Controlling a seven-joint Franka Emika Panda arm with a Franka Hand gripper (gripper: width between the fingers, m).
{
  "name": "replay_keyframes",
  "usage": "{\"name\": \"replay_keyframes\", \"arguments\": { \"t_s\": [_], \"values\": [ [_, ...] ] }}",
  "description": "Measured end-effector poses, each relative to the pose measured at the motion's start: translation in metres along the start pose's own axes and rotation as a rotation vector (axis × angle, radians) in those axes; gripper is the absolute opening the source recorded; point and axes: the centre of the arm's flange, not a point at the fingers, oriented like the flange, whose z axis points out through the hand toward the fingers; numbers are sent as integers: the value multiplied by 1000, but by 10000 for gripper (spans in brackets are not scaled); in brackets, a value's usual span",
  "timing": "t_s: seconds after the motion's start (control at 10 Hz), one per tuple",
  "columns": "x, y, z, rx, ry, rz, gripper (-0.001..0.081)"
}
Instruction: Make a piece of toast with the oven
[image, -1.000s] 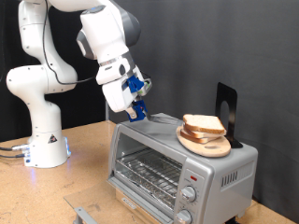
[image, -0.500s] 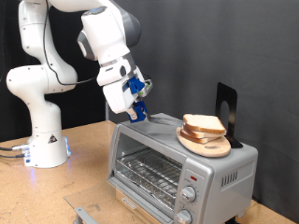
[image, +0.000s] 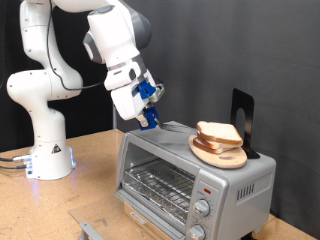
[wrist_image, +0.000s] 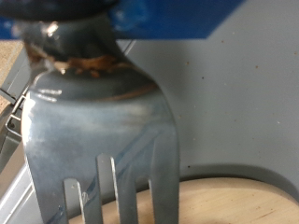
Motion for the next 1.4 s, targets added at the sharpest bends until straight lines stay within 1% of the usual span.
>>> {"name": "replay_keyframes", "arguments": {
  "t_s": [0.6,1.2,1.4],
  "values": [
    [5,-2,-1,3,3,-1,435],
    [11,-9,-1,10,8,-2,435],
    [10,-9,5,0,-23,19,435]
  ]
}}
